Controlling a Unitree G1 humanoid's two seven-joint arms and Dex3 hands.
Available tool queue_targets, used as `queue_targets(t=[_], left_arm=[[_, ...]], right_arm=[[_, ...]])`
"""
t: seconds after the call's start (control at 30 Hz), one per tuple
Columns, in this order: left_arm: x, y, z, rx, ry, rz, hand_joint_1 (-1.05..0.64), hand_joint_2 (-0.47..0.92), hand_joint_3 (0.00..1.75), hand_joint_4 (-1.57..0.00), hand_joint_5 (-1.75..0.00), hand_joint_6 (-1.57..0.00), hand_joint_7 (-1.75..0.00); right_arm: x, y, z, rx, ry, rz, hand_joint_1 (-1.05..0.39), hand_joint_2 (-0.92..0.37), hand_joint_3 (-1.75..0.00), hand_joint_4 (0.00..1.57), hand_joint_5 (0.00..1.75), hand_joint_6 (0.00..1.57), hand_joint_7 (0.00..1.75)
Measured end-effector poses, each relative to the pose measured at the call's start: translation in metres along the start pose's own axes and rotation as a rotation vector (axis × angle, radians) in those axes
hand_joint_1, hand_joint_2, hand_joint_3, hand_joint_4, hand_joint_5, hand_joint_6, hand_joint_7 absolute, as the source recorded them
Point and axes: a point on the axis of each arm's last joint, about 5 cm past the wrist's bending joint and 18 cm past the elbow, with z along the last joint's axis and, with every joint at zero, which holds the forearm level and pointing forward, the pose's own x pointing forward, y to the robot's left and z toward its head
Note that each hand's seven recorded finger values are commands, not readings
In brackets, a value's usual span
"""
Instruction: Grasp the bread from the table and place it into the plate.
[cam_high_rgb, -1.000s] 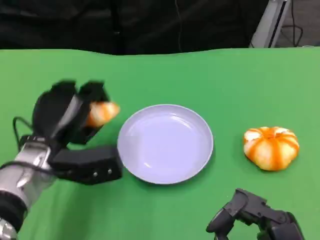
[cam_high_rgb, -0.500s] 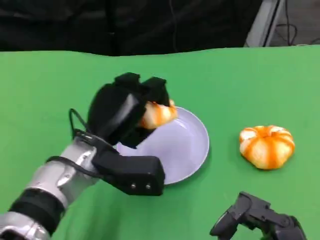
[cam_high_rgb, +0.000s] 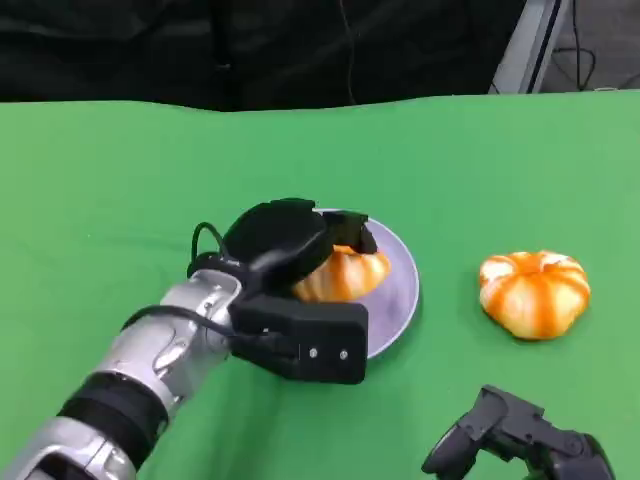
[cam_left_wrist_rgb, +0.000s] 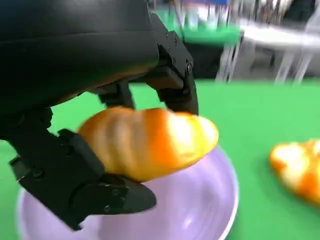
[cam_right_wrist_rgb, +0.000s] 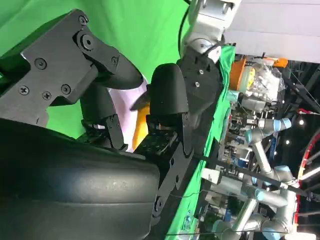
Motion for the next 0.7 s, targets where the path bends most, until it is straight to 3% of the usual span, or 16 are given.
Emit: queue_targets(t=[0.23, 0.37, 0.6, 0.7], left_arm=[[0.000, 0.010, 0.002, 0.024, 0.019, -0.039, -0.94, 0.92, 0.36, 0.00, -0.19, -0.12, -0.02], [-0.001, 0.014, 0.003, 0.031, 0.020, -0.057, -1.01, 0.92, 0.49, 0.00, -0.02, -0.01, 0.00], [-0.009, 0.023, 0.003, 0.021, 0.026, -0.096, -1.02, 0.92, 0.50, 0.00, 0.00, 0.00, 0.00], [-0.020, 0.033, -0.001, 0.000, 0.022, -0.097, -1.01, 0.92, 0.49, 0.00, 0.00, 0.00, 0.00]], right_arm=[[0.000, 0.0007, 0.000, 0.002, -0.001, 0.003, -0.11, -0.36, -1.26, 0.70, 1.58, 0.78, 1.30], [0.000, 0.0003, 0.000, 0.001, -0.002, 0.003, -0.09, -0.36, -1.25, 0.70, 1.59, 0.78, 1.30], [0.001, -0.0008, 0.000, -0.002, -0.006, 0.000, -0.10, -0.36, -1.25, 0.70, 1.59, 0.78, 1.31], [0.001, -0.0008, 0.000, -0.002, -0.005, 0.000, -0.10, -0.36, -1.26, 0.70, 1.59, 0.77, 1.32]])
